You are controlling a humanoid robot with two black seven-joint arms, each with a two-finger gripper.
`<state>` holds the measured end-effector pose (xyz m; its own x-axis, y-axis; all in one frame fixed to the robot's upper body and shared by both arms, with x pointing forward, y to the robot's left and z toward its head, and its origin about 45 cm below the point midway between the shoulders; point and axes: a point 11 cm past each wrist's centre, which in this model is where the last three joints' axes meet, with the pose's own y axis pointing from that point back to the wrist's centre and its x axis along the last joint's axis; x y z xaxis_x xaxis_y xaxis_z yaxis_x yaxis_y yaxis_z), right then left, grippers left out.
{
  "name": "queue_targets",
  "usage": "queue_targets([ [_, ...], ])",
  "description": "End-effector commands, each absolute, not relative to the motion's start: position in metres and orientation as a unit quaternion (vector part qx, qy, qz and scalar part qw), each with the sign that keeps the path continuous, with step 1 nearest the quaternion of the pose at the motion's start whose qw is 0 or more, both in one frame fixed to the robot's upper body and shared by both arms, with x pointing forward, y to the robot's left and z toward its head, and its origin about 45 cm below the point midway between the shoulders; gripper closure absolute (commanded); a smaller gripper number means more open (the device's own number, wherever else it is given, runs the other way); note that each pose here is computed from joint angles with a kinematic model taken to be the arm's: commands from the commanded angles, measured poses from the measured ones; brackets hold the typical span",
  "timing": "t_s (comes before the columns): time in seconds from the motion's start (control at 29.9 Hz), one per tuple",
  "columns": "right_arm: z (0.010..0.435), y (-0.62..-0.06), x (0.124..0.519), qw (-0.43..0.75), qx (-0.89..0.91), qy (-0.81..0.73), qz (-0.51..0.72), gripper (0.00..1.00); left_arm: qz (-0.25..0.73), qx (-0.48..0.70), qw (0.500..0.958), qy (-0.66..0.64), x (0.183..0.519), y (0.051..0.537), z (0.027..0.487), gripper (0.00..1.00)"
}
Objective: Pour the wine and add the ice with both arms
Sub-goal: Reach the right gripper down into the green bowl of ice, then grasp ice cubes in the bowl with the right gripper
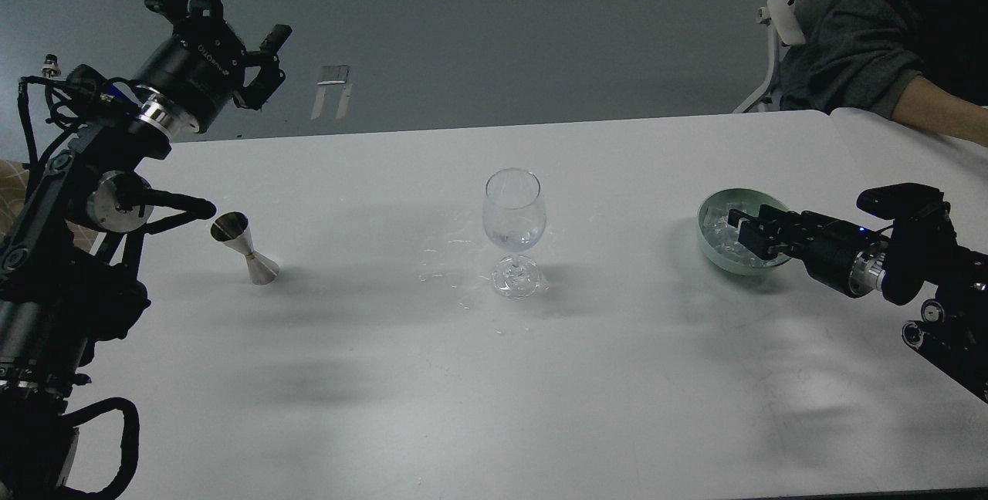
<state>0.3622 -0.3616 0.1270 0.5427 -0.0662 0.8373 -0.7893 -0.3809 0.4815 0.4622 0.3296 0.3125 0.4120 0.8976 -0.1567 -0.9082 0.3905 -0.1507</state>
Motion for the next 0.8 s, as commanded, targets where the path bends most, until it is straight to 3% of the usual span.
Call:
queue_targets([
  [0.0,0.127,-0.362,0.362,0.477,0.738,-0.289,0.379,0.52,0.542,-0.107,0.834,0.024,0.462,0.330,0.313,0.02],
  [0.47,0.122,-0.354,0.361,0.472,0.745,-0.286,0.374,0.59,0.542,-0.107,0.833,0.020,0.463,0.331,0.317,0.02],
  [0.6,0.126,-0.353,0.363,0.470,0.744,-0.286,0.379,0.68,0.542,-0.108,0.833,0.020,0.463,0.331,0.317,0.02],
  [0.77,0.136,-0.360,0.364,0.472,0.738,-0.287,0.387,0.95,0.542,-0.108,0.833,0.020,0.463,0.331,0.317,0.02],
])
